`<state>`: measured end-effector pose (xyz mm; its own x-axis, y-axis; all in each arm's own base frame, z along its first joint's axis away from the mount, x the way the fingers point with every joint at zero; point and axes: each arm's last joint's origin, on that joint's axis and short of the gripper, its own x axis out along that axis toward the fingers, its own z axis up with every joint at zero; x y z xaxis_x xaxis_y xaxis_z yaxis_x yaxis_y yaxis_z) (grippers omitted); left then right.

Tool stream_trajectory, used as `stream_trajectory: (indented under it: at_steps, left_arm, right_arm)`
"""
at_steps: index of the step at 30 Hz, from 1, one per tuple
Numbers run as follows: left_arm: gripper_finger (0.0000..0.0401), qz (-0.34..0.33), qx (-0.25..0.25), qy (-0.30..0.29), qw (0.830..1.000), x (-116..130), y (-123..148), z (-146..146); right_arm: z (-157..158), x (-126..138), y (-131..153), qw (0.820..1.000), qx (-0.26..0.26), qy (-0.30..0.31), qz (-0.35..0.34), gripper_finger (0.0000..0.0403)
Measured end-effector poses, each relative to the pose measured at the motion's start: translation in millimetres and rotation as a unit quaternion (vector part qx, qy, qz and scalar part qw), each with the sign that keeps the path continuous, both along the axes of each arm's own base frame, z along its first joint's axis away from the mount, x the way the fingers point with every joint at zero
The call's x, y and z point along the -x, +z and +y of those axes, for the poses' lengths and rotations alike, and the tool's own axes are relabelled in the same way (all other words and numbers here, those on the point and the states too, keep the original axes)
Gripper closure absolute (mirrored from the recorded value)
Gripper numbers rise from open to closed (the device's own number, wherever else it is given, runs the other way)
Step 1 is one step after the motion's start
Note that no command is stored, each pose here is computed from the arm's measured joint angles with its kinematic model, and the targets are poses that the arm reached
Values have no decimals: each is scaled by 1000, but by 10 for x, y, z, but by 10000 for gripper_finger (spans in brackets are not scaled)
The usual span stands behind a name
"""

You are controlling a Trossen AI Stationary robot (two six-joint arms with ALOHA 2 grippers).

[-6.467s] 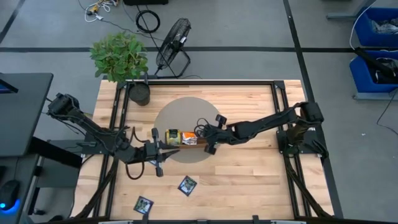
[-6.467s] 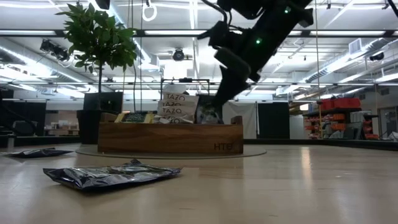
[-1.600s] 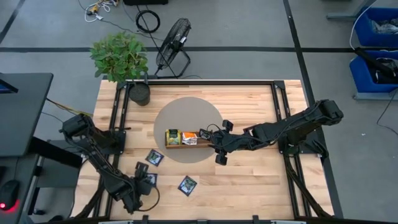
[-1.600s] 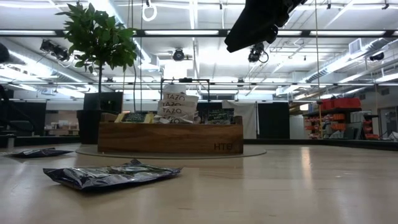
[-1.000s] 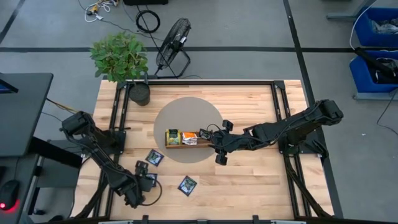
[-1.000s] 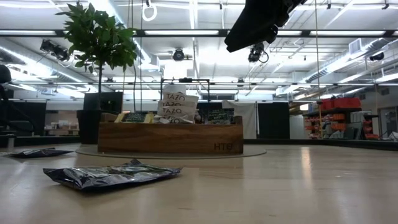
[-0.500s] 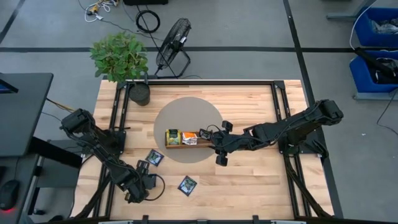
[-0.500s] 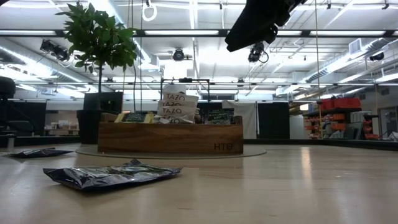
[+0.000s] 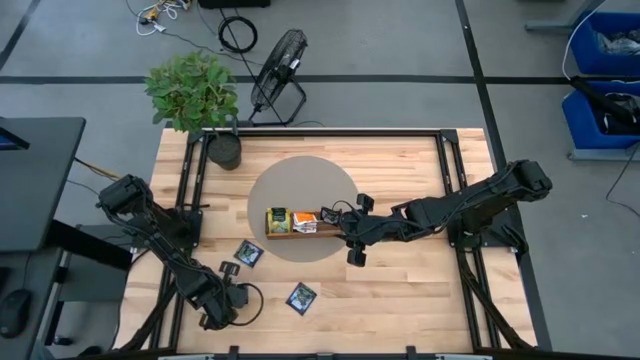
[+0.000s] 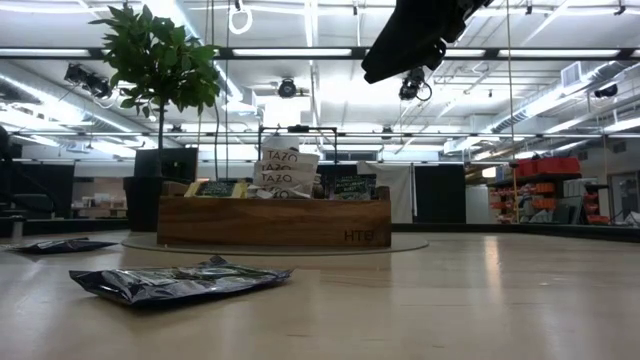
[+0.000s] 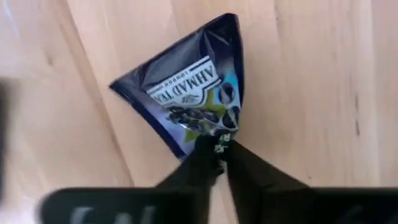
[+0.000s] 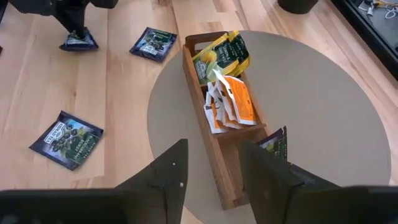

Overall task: Pick & Place Tea
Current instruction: Put the left violet tea bag into the wooden organizer

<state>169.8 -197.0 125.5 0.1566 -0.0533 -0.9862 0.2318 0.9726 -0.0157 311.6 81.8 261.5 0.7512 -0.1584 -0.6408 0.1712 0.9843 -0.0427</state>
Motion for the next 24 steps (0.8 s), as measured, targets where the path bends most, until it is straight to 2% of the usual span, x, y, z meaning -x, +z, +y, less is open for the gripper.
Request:
stream_trajectory:
  at_steps: [2,5,7,10,12,18,21,24]
  left_arm:
    - [387,0,0,8,1000,8,21,9]
    - [392,-14,-28,13,999,-9,136,5]
    - [395,-20,-80,8,997,15,233,25]
    - [397,-56,-112,2,992,-33,450,-46]
    - [397,-54,-153,-6,987,-8,536,-27]
    - [398,-92,-175,-15,980,-72,736,-80]
    - [398,-141,-202,-13,969,-142,828,-83]
    - [398,-183,-249,5,951,-227,906,-11]
  right_arm:
    - [0,0,0,1000,0,0,0,252]
    - [3,-6,6,1000,-3,1,-4,252]
    - [11,-16,16,1000,-11,7,-10,252]
    - [18,-32,35,1000,-17,11,-23,252]
    - [27,-43,47,999,-27,19,-29,252]
    - [41,-61,69,998,-40,31,-42,252]
    - [47,-79,93,997,-44,31,-58,252]
    - [52,-95,117,995,-54,28,-74,252]
